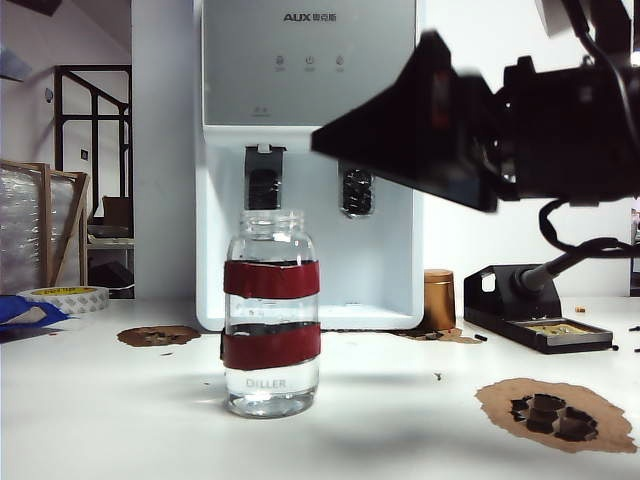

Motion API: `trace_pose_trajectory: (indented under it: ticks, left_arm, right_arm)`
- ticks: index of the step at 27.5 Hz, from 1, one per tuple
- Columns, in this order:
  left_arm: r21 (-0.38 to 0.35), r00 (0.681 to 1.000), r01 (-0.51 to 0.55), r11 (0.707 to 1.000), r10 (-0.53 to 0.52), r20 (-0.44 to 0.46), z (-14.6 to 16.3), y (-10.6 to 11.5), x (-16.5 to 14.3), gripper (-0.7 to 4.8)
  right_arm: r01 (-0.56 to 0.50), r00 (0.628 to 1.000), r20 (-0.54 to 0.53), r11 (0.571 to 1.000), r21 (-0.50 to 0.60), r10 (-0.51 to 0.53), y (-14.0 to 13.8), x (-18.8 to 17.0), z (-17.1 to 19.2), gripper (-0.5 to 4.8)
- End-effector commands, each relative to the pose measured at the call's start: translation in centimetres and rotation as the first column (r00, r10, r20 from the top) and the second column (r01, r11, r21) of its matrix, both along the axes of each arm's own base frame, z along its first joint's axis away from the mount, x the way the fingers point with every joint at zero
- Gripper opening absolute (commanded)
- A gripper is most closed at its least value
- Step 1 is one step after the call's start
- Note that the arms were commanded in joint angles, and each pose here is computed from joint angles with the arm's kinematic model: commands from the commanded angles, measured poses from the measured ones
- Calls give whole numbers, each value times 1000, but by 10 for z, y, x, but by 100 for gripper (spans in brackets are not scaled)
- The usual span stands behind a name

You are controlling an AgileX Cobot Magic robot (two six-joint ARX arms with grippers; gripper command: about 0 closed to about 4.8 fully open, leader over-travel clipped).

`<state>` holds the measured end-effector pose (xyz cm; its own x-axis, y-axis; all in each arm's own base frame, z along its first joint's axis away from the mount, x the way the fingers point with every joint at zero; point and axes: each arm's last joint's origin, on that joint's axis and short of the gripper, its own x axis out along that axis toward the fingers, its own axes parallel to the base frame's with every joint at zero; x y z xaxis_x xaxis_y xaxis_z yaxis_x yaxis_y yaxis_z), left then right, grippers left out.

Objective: Pick up the water bottle with two loops of red belts, then reach the front water dispenser and gently press the gray-black baffle horizontally to get a little water.

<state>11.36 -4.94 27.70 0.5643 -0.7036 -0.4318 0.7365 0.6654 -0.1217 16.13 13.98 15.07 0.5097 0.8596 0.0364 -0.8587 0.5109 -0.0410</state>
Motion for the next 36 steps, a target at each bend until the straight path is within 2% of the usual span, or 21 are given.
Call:
trace_pose_trajectory:
  ticks: [1,11,16,23,32,36]
  left_arm:
    - [-4,1000,5,1000,-5,15,1,0,1,479]
    - [-4,1000,5,1000,-5,15,1,0,1,479]
    - [-4,1000,5,1000,-5,15,1,0,1,479]
    - [-2,1000,5,1000,-5,9,1,-1,1,479]
    - [0,1000,6,1000,-6,1,0,-1,3,479]
    - [0,1000,7,1000,-7,5,0,-1,3,479]
  right_arm:
    - [-45,997,60,997,-67,49,1,-1,-3,479]
    - [-55,998,5,993,-103,56,4,3,-18,479]
    - [-65,997,-47,992,-106,60,14,15,-31,479]
    - [-50,997,-66,991,-121,42,21,25,-39,479]
    - [-56,987,-158,989,-140,33,29,35,-58,479]
    - [-49,988,-154,989,-138,27,32,40,-59,479]
